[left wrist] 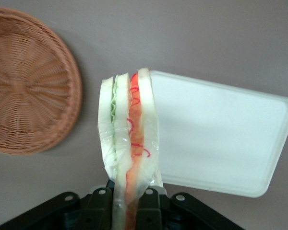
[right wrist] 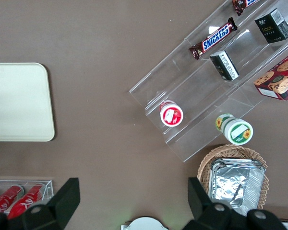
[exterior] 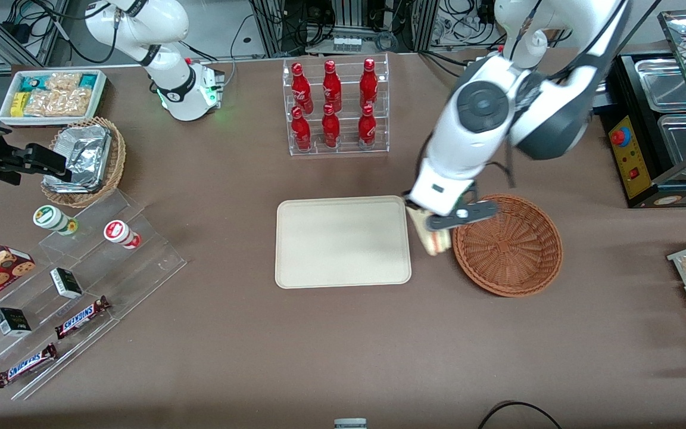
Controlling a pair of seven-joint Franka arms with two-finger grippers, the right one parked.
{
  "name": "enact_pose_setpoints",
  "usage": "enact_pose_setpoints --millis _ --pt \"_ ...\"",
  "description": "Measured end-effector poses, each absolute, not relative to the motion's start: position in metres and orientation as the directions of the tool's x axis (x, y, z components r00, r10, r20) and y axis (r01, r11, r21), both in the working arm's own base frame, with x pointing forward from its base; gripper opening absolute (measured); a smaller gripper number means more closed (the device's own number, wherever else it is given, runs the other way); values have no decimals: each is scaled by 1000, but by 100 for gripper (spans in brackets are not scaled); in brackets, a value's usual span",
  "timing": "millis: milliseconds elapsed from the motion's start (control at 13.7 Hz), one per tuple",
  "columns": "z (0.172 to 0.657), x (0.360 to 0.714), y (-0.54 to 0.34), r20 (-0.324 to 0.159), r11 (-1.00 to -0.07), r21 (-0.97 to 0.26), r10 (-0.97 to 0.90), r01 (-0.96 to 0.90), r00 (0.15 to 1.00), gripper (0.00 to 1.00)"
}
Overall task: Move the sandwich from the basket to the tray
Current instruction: 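Lift the sandwich and carry it with the left gripper over the cream tray, then lower the sandwich onto the tray and open the left gripper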
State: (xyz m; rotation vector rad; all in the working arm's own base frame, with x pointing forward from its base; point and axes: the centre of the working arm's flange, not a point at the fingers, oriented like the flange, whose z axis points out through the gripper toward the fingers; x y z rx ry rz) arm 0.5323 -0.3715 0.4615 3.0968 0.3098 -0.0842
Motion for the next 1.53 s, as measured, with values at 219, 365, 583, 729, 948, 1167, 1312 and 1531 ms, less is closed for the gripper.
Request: enact_pose_setpoints --millis 219,365,583,729,948,1167,1312,1531 --pt "429 517 -440 -58 -991 9 135 135 989 18" --pt "398 509 -481 -56 -995 -6 100 100 993 18" --pt "349 498 -524 -58 -999 15 47 48 997 18" --pt "318 492 -542 -45 -999 26 18 19 999 18" --pt "285 485 -554 -41 -1000 12 0 0 999 18" --pt "264 484 -554 -46 -999 -13 -38 -38 998 18" --pt "256 486 -553 -54 -999 -17 -50 -51 997 18" --pt "243 486 -551 -51 -997 -37 -66 -68 997 18"
